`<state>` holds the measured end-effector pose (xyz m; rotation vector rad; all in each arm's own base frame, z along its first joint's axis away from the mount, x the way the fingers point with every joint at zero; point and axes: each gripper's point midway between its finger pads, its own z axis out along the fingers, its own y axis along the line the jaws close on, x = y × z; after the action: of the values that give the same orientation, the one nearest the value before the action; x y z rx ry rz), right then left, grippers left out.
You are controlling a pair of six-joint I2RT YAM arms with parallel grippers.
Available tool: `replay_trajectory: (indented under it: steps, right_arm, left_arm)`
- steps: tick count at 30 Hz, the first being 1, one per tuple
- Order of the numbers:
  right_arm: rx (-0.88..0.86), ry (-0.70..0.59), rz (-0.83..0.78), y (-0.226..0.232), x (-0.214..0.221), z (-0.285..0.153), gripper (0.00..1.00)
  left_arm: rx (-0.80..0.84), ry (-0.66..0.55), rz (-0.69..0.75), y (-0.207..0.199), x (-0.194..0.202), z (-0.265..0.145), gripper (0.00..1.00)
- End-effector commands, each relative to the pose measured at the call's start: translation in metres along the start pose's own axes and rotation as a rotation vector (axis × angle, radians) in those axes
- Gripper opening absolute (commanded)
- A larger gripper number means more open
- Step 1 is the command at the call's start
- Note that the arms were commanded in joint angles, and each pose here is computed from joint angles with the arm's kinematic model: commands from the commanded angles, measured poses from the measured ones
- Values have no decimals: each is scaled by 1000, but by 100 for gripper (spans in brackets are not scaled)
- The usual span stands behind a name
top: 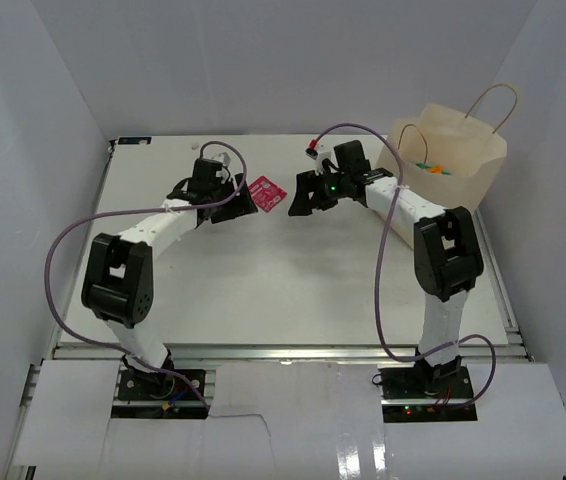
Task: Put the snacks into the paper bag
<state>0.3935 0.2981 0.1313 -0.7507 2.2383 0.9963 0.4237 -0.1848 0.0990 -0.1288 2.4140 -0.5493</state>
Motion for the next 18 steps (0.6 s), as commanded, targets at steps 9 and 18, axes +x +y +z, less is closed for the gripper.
replay_trajectory:
  steps: [9, 18]
  right_arm:
    - [99, -222, 246, -48, -60, 82, 72]
    - [228, -305, 281, -95, -69, 95, 62]
  left_arm:
    - [217, -126, -131, -47, -11, -95, 80]
    - [227, -161, -162, -44, 1, -125, 80]
